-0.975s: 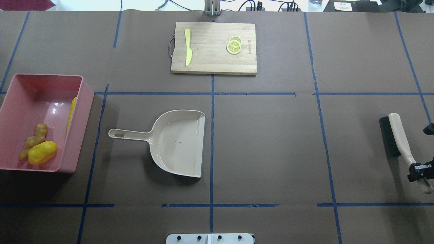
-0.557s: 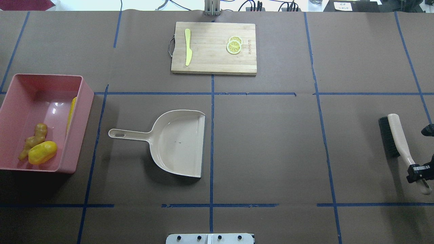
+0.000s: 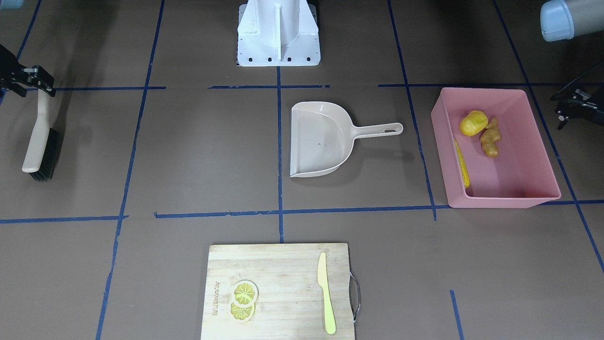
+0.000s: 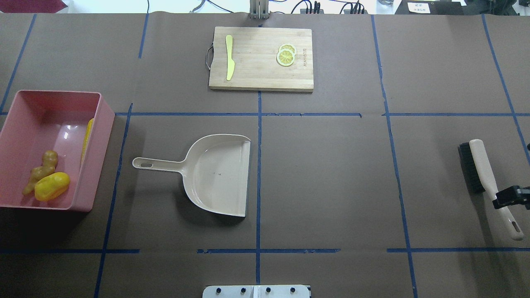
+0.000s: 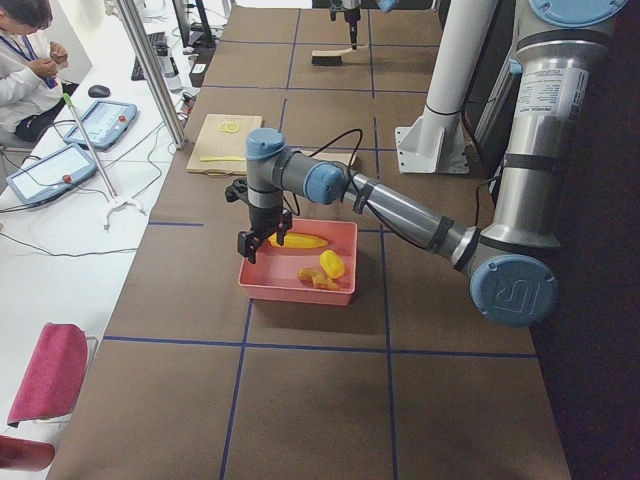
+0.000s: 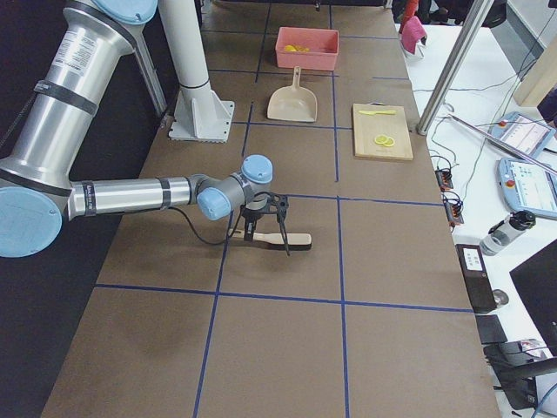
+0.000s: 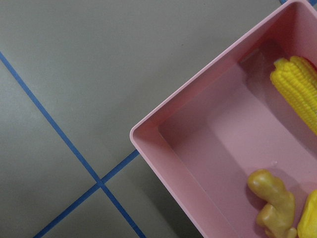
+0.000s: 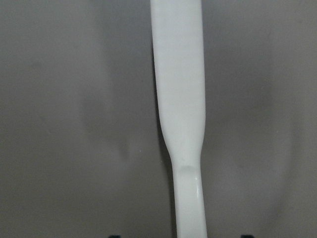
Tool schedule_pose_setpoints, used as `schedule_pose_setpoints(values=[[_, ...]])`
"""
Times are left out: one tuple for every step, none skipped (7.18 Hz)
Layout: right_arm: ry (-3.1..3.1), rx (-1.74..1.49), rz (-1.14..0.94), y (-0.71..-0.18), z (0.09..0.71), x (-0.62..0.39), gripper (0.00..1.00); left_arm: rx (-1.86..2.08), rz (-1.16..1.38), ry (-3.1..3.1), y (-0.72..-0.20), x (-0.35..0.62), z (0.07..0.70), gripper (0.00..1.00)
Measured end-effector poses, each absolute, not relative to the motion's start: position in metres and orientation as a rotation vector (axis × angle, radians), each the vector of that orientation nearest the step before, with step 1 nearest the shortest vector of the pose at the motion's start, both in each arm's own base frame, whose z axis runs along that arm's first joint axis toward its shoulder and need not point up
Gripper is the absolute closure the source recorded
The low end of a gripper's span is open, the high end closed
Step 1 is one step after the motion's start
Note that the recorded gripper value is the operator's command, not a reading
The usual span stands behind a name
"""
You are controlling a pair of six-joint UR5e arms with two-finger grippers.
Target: Sweep and dump trash into bin
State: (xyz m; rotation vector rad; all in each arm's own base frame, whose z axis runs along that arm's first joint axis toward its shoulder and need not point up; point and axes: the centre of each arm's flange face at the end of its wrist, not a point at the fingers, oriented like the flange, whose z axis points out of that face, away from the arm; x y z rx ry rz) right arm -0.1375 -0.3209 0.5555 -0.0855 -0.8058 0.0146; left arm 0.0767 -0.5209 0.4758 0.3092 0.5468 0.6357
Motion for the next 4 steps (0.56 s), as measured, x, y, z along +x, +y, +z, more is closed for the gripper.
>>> schedule_pose_setpoints(values=[[-0.832, -0.052, 0.076, -0.330, 0.545, -0.112, 0.00, 0.294, 0.615, 0.545, -0.523, 0.068, 0.484, 0.00], [-0.845, -0.029, 0.121, -0.337, 0.548, -0.087, 0.00, 0.260, 0.572, 0.566, -0.528, 0.052, 0.503, 0.00], [-0.834, -0.006, 0.132, -0.343, 0.562, -0.061, 0.00, 0.209, 0.514, 0.631, -0.533, 0.034, 0.531, 0.00], [-0.806, 0.006, 0.115, -0.347, 0.576, -0.033, 0.00, 0.157, 0.446, 0.696, -0.536, 0.013, 0.563, 0.00]])
